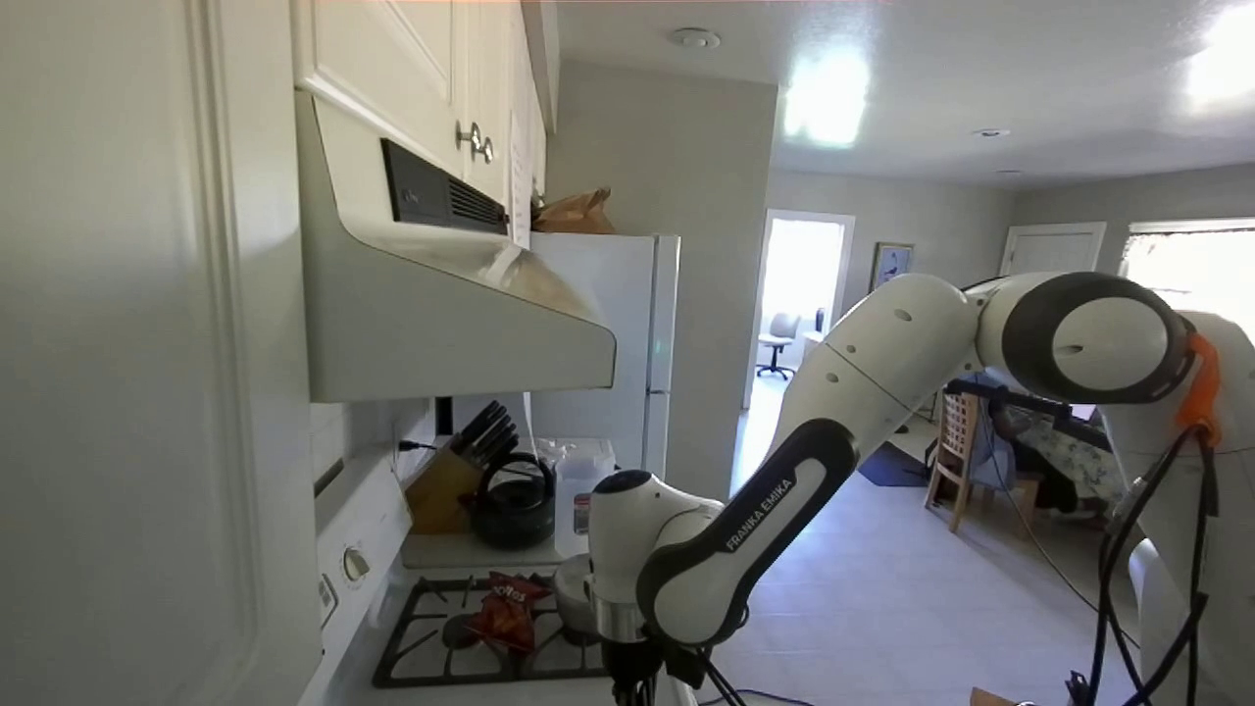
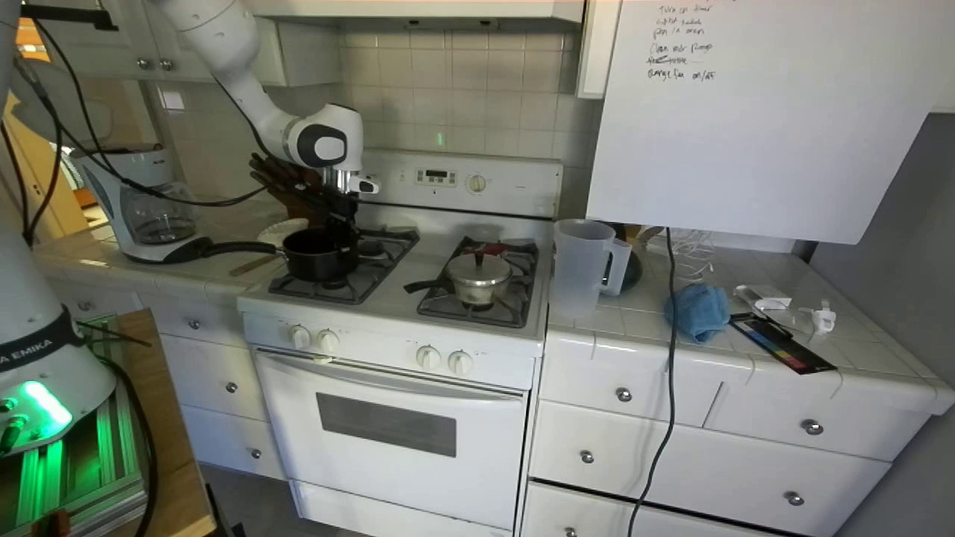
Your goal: Remove the chip packet from the pot, then put the pot on plate
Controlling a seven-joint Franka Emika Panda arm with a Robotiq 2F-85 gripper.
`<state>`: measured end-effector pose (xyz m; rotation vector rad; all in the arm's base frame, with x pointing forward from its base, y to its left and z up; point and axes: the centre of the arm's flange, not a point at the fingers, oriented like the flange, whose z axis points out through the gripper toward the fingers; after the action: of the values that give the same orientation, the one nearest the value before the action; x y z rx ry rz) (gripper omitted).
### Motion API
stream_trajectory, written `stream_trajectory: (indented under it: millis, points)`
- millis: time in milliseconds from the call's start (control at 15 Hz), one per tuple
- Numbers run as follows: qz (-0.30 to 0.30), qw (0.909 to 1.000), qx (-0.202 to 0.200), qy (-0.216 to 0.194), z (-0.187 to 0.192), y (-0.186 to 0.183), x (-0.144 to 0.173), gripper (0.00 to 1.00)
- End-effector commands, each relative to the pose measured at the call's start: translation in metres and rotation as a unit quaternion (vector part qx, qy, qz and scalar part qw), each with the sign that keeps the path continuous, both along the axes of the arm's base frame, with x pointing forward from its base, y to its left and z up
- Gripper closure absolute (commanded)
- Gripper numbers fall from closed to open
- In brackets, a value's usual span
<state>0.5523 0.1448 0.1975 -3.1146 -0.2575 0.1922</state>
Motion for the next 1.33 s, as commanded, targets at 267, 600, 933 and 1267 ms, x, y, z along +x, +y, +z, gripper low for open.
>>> stream_trajectory:
  millis: [267, 600, 933, 1267]
  points:
    - [-0.006, 1.0, 0.004, -0.006, 0.016, 0.001, -0.003, 0.99]
    - [-0.009, 0.9999, 0.004, -0.011, 0.02, -0.001, -0.002, 0.99]
    - [-0.015, 0.9996, -0.001, -0.022, 0.031, -0.006, -0.002, 0.99]
    - [-0.027, 0.9994, -0.013, -0.016, 0.025, -0.013, 0.004, 0.99]
